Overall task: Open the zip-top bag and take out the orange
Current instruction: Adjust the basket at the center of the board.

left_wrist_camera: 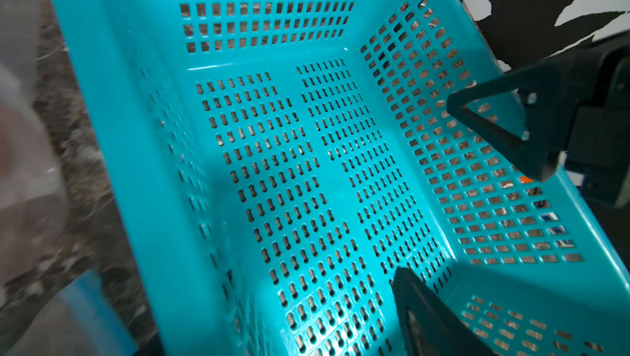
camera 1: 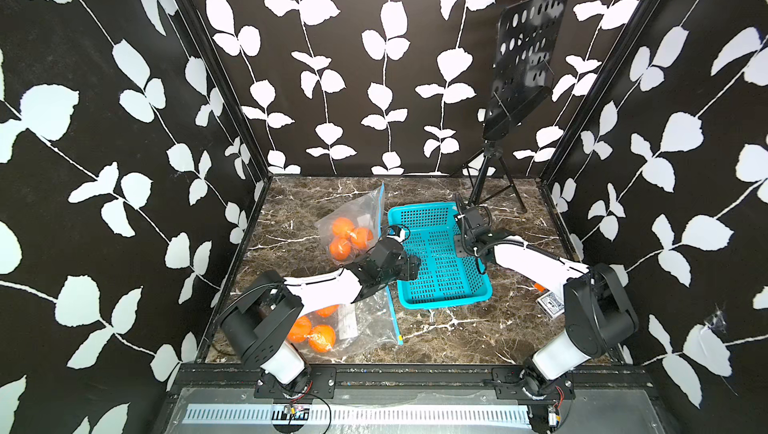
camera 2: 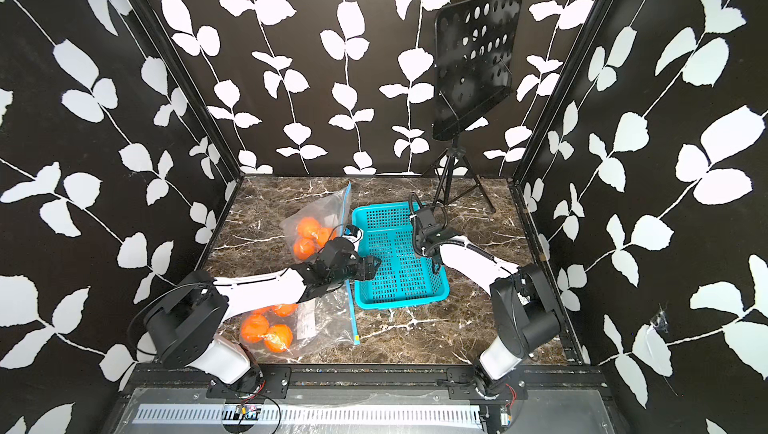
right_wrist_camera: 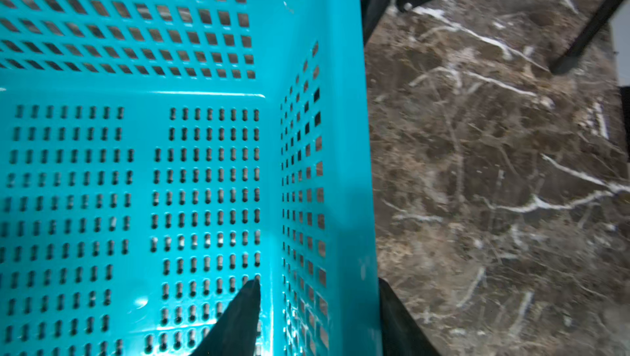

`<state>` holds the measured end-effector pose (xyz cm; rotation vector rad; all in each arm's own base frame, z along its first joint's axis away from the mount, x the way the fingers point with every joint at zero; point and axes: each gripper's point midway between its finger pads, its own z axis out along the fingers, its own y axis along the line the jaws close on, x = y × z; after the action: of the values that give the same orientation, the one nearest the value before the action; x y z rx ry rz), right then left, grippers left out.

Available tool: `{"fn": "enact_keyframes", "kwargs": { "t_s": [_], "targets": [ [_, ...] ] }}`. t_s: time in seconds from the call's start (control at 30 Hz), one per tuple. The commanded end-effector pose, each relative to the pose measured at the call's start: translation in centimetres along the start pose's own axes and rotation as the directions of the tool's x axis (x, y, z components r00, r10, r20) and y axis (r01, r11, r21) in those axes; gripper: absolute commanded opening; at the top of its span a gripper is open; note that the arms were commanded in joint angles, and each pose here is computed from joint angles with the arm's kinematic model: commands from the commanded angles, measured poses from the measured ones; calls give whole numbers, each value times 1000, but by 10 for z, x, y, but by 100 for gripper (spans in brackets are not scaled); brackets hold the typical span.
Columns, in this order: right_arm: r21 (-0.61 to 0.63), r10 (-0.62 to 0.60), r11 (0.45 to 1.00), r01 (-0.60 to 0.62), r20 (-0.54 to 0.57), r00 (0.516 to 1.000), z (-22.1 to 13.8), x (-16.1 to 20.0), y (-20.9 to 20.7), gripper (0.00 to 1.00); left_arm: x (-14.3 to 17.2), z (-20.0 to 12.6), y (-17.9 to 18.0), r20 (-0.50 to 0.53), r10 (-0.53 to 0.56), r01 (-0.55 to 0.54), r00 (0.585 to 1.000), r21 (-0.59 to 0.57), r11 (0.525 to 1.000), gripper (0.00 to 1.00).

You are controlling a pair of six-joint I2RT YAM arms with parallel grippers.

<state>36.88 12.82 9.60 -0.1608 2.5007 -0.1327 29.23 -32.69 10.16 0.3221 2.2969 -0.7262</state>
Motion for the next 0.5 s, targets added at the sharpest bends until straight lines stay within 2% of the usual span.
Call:
{"fn": "enact_keyframes", "kwargs": {
  "t_s": [0.0, 0.17, 0.27, 0.4, 0.47],
  "targets": [
    [-154, 18, 988, -30, -78, 997, -6, 33, 21, 44, 9, 19, -43, -30, 61, -57, 998, 119, 991, 77],
    [-159, 60, 985, -72, -75, 995, -12, 42, 3, 40, 3, 25, -58, -30, 53, -48, 998, 161, 986, 77],
    [-155, 72, 985, -79, -52, 996, -14, 41, -1, 42, 4, 28, -62, -23, 33, -28, 999, 185, 982, 77],
    [-215, 36, 975, -55, -91, 995, -12, 36, 14, 42, 5, 23, -50, 0, 30, -30, 1000, 134, 991, 78],
    [-211, 41, 976, -61, -95, 995, -9, 33, 16, 46, 2, 16, -46, 22, 38, -40, 999, 117, 992, 79]
  ]
}}
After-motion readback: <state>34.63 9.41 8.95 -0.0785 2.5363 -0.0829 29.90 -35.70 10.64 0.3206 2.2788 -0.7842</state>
